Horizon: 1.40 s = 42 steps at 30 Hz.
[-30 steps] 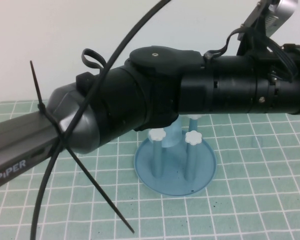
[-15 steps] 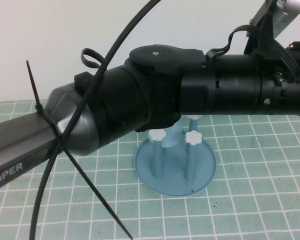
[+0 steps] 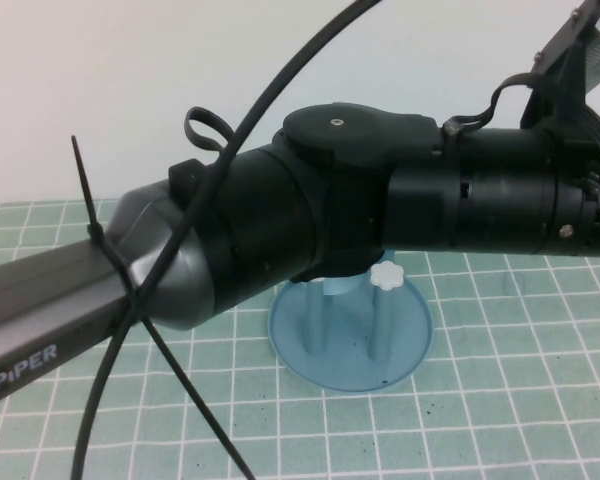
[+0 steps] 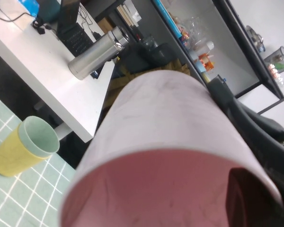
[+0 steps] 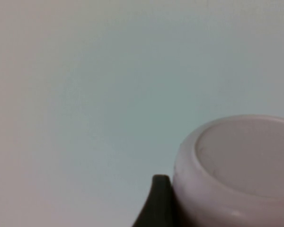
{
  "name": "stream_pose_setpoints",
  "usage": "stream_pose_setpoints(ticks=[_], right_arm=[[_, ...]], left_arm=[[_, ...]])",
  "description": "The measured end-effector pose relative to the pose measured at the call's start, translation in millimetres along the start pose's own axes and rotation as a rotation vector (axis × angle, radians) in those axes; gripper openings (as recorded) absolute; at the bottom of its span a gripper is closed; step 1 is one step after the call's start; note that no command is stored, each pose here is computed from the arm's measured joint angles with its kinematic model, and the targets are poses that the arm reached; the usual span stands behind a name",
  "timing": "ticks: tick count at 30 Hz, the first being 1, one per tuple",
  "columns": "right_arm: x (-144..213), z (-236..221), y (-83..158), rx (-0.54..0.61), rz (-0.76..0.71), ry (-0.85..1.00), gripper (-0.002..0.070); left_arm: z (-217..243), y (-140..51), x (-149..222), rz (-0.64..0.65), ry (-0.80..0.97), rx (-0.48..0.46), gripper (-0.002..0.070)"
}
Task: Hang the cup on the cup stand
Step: Adjust the cup with two arms
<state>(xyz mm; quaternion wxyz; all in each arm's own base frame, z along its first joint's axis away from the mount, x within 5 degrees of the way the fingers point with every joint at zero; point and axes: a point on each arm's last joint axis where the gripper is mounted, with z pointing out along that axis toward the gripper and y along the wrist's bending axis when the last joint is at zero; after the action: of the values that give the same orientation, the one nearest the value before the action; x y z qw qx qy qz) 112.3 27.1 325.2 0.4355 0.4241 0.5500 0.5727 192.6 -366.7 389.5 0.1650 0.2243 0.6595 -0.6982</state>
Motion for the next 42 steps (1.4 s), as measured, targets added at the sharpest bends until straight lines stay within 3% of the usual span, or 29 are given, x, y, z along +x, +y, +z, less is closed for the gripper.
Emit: stream_pose_setpoints(ticks=[12,16,22,29,32,35,38,42], right_arm=[[-1,0,2,-0.006,-0.069,-0.006,0.0607],[-1,0,3,-0.006,-0.074,-0.008,0.0603],[-3,0,3,-0.001,-0.118,-0.036,0.0603],[-6,-1,10,-0.014,-0.209,-0.073,0.0601],[-6,-1,11,-0.012,-0.304,-0.074,0.0601],[-6,-1,11,-0.01,-0.376,-0.075,0.0601],[-6,-1,11,-0.008,-0.432,-0.075,0.0601],[-1,-1,12,-0.027,-0.58,-0.027,0.0601]], left_arm=[[-1,-1.5,2,0.117,0.021,0.02,0.003],[-3,-2.2,2,0.128,0.043,0.042,0.0143],[-14,-1.8,-3,0.15,0.091,0.108,0.0398],[-49,4.8,-22,0.177,0.149,0.202,0.044],[-64,5.6,-30,0.194,0.159,0.228,0.0435],[-78,1.5,-39,0.222,0.128,0.218,0.0375],[-92,-8.0,-47,0.28,0.09,0.209,0.0242],[-108,-35.1,-49,0.437,0.048,0.221,0.0054]])
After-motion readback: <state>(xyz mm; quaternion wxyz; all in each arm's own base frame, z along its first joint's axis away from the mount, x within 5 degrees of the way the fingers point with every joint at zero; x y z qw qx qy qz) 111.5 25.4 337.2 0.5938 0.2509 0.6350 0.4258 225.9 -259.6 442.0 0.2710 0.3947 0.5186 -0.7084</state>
